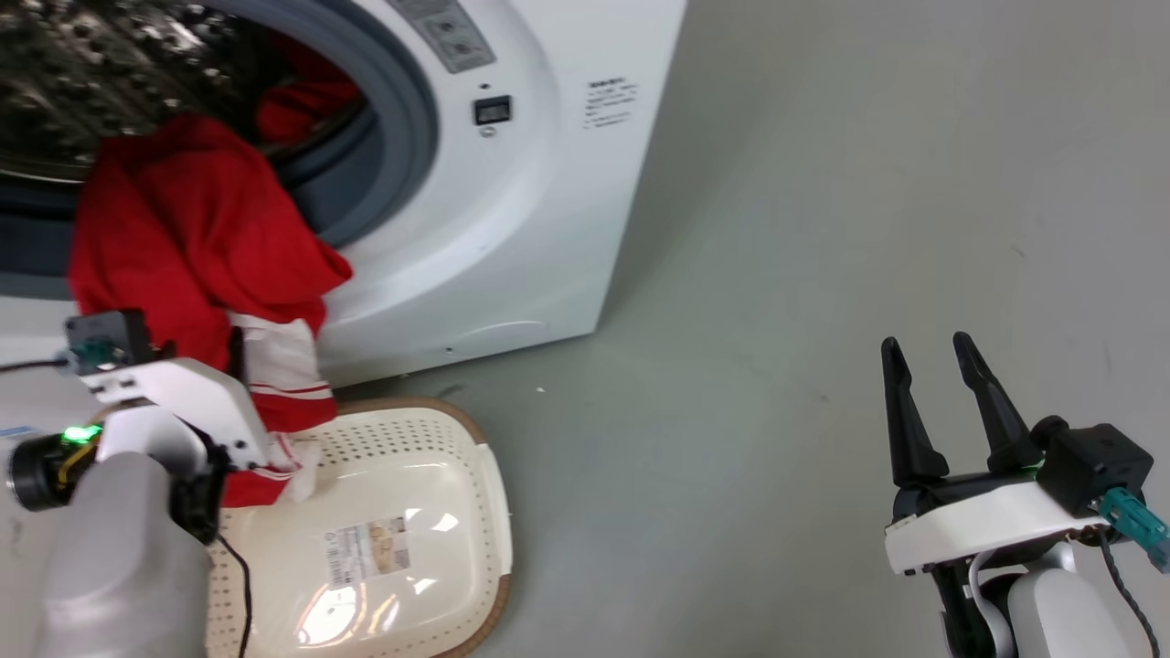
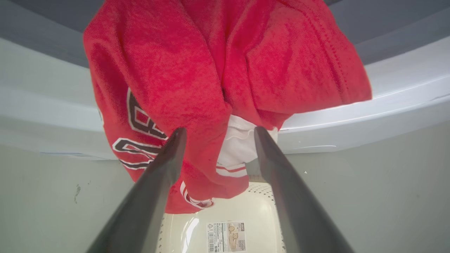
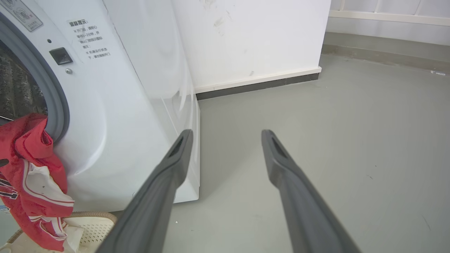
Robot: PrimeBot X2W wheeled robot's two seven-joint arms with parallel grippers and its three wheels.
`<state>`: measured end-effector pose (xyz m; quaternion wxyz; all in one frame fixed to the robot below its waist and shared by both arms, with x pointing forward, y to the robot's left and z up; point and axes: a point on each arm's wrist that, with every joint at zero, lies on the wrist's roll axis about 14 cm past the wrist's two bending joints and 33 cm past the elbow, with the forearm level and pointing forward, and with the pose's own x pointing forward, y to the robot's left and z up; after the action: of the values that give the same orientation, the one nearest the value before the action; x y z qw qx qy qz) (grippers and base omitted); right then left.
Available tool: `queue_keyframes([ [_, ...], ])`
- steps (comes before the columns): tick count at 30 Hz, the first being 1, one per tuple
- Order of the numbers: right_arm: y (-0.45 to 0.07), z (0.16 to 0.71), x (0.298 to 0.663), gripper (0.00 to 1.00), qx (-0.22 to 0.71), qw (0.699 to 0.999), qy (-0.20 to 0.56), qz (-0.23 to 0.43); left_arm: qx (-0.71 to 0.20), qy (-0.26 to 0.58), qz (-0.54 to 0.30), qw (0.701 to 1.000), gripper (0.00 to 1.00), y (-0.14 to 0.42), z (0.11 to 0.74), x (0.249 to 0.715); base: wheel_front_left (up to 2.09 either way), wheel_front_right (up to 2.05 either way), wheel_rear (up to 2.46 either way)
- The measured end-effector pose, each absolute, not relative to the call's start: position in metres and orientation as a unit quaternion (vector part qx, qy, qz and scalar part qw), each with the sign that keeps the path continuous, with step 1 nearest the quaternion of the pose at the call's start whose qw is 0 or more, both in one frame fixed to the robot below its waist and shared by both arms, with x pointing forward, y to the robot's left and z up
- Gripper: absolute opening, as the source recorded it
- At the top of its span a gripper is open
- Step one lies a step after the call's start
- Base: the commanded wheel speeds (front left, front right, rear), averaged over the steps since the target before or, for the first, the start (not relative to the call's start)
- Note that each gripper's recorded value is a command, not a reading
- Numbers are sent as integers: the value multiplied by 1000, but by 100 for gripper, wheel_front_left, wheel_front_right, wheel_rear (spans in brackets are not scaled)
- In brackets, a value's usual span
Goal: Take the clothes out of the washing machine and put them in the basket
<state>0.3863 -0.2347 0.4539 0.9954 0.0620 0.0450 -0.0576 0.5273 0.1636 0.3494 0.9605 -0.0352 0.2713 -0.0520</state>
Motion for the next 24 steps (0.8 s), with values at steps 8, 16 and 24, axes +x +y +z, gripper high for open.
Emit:
queue_keyframes([
  [8,-255,437,378,100,67,991,65,-93,-24,337,-39,940,100,167,316,549,0,0,0],
  [16,-264,422,380,100,67,988,83,-108,-22,364,-36,930,100,163,296,571,0,0,0],
  [24,-269,416,381,100,67,987,90,-115,-16,380,-21,924,100,171,285,577,0,0,0],
])
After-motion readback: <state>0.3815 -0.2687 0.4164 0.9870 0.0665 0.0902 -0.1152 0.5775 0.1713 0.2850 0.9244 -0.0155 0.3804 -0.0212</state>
